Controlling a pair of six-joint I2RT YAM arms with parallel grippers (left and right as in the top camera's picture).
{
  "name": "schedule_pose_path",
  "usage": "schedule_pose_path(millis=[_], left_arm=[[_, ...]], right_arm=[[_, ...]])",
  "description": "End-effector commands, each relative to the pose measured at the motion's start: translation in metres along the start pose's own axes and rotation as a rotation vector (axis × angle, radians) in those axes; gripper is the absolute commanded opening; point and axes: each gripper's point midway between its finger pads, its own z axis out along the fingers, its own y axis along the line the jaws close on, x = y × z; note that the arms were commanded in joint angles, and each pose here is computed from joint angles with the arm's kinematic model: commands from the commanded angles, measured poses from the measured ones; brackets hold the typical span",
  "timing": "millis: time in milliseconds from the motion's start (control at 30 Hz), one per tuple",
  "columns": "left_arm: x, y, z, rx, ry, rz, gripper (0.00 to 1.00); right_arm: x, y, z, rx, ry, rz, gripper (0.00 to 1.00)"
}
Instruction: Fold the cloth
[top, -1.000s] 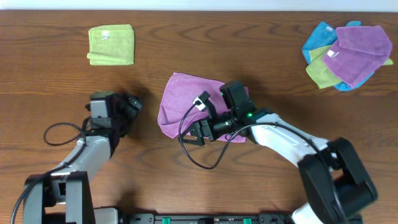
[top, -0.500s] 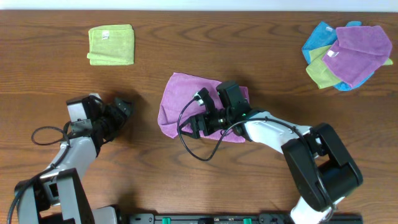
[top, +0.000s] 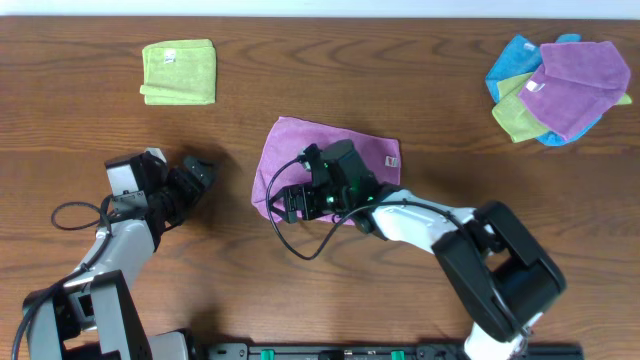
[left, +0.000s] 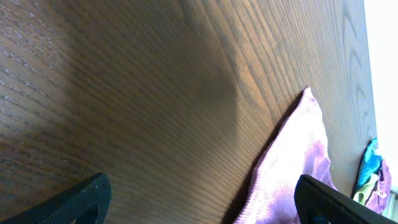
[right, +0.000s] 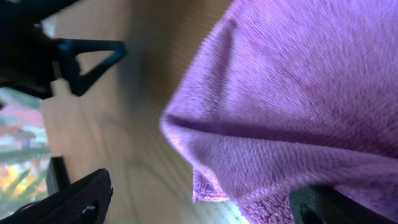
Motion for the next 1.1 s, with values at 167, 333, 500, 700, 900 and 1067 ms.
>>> schedule_pose_path(millis=[167,333,500,700,900,1067], left_arm=[[-0.006,-0.004,0.000,0.010,-0.005,0.042,0.95],[-0.002,-0.001,0.000,-0.002,0.011,0.052,0.95],[0.001,0.002,0.000,-0.013,0.023,0.047,0.95],[0.011,0.010,-0.001,-0.044,0.063,0.063,0.95],[0.018,0.016,-0.002,-0.066,0.094,0.062,0.95],[0.023,0.017,-0.002,-0.069,0.112,0.052,0.95]], right_arm=[[-0.038,-0.004,0.002,0.025,-0.178,0.051,0.90],[-0.062,0.002,-0.006,-0.024,-0.260,0.071,0.88],[-0.083,0.010,-0.014,-0.066,-0.320,0.105,0.86],[-0.105,0.017,-0.023,-0.106,-0.381,0.167,0.82],[-0.120,-0.017,-0.032,0.044,-0.492,0.234,0.83],[-0.117,-0.036,-0.035,0.124,-0.499,0.243,0.84]])
